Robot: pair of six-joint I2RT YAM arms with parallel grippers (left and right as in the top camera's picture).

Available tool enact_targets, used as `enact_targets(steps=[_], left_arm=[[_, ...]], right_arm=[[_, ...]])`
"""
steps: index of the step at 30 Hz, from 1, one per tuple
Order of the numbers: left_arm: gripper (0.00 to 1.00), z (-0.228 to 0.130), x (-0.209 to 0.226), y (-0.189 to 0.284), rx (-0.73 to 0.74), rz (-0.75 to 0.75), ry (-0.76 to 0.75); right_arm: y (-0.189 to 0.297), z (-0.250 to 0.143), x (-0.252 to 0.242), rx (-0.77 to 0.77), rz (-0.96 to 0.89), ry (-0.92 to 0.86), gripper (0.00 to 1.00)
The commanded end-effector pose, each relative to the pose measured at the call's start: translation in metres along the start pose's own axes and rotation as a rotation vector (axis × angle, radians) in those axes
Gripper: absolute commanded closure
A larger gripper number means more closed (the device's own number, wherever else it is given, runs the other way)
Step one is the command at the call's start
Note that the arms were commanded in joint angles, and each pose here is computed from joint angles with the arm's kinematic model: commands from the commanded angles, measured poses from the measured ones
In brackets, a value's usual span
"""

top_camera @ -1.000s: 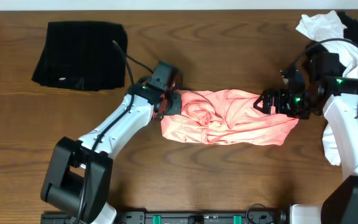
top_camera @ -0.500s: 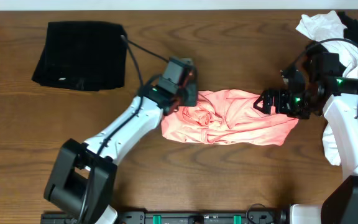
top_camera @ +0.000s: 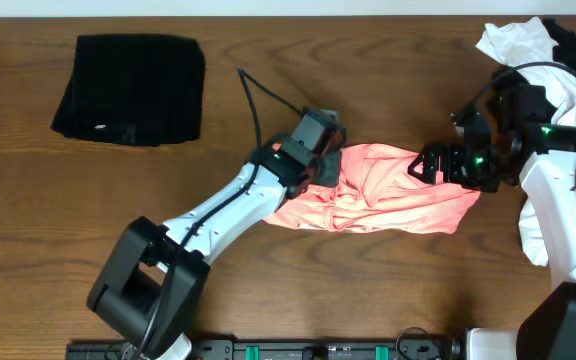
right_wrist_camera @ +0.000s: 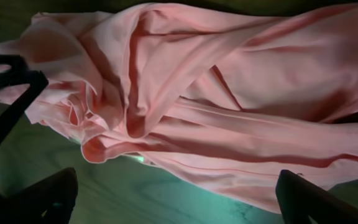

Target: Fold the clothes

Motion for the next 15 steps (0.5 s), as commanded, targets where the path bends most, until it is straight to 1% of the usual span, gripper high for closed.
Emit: enact_targets(steps=[1,2,3,5,10,15], left_arm=[[0.07,0.015,0.026,0.014,-0.046,0.129,-0.004],[0.03,0.017,0.032,0.019,-0.045,0.15,-0.011],[0.02,0.02,0.039,0.026,-0.048,0.176,-0.017],[0.01,0.026,0.05,0.04,-0.06,0.215,-0.042],[0.0,0.029,0.057,0.07,-0.063,0.228,-0.175],[0.02,0.016,0.057,0.069,0.02,0.243,-0.315]], right_arm=[[-0.001,-0.001,0.002,0.008,-0.011,0.02,0.01],[-0.001,-0.001,0.001,0.008,-0.013,0.02,0.01],[-0.001,-0.001,0.001,0.008,-0.015,0.02,0.01],[-0.001,0.0,0.001,0.003,-0.016,0.023,0.01],[-0.001,0.002,0.001,-0.011,-0.018,0.029,0.01],[-0.001,0.003,0.001,-0.016,-0.019,0.039,0.01]])
Point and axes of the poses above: each gripper's point midway between its finger pads, its own y axis back along the fingers, its own x axis along the line the jaws close on, z = x × y, the point moved 8 cm from there along y, back along the fingers, and after that the axes turned 6 degrees about y, right-handed, at the moved point
